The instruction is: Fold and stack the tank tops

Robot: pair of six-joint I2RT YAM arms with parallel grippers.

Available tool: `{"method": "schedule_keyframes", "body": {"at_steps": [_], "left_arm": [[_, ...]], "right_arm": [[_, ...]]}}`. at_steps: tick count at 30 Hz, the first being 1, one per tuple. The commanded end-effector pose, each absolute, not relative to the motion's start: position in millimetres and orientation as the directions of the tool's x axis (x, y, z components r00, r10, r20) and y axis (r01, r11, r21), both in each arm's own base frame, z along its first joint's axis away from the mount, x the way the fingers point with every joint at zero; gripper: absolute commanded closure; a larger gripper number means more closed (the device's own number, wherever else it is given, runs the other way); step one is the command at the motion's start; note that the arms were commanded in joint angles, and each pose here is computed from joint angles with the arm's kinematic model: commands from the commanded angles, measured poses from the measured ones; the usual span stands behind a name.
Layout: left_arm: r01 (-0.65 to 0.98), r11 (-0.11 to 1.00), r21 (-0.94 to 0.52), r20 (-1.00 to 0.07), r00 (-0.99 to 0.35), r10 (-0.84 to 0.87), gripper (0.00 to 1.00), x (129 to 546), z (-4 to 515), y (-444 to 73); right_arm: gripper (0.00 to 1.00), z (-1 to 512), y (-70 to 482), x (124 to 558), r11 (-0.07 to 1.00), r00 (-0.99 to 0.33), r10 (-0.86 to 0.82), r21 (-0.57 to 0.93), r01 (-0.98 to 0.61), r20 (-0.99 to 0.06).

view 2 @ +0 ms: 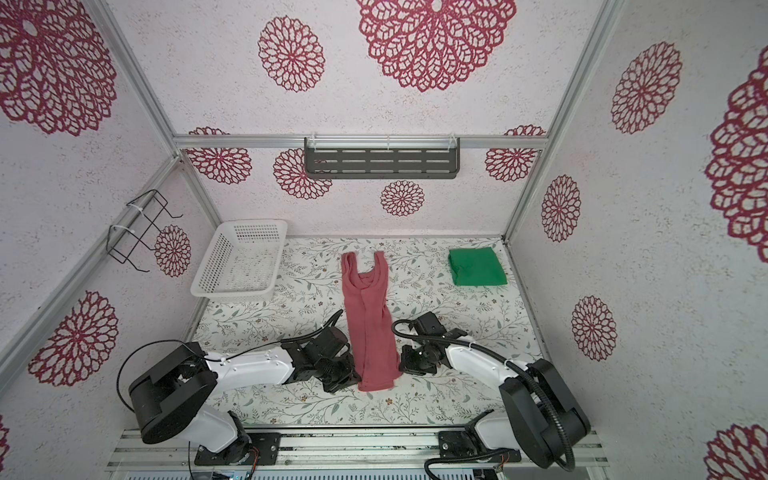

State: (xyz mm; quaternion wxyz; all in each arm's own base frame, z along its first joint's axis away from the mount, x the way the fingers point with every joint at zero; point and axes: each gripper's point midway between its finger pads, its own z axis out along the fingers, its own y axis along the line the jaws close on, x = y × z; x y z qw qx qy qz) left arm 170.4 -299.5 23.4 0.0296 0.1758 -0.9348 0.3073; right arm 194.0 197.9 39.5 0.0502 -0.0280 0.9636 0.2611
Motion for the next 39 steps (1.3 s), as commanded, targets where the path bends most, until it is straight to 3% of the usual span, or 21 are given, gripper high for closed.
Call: {"method": "schedule_keyframes", "body": {"at_steps": [1, 10, 15, 28, 39], "left_arm": [[-0.345, 0.761, -0.549, 0.147, -0.936, -0.319, 1.0, 170.3, 25.5, -295.6], [-0.377, 0.75, -0.543, 0.13, -0.921, -0.368, 1.0, 149.4, 49.1, -282.2], [-0.343, 0.773, -0.534, 0.059, -0.927, -0.371, 1.0, 160.4, 82.3, -267.1], [-0.225, 0.788, -0.573, -0.061, -0.947, -0.315, 1.0, 259.2, 120.9, -244.2], [-0.155, 0.803, -0.576, -0.109, -0.959, -0.263, 1.0, 344.6, 117.3, -244.8]], "right_arm": [[0.97, 47.2, 202.6, 196.9, 0.855, -0.991, -0.041, 0.508, -0.101, -0.128], [1.0, 64.8, 214.3, 154.3, 0.849, -0.992, -0.087, 0.513, -0.124, -0.095], [1.0, 92.2, 213.4, 159.0, 0.851, -0.985, -0.085, 0.502, -0.151, -0.152], [1.0, 144.5, 223.7, 274.9, 0.86, -0.912, -0.117, 0.419, -0.29, -0.392], [1.0, 137.7, 245.0, 367.7, 0.847, -0.876, -0.192, 0.376, -0.376, -0.443]]}}
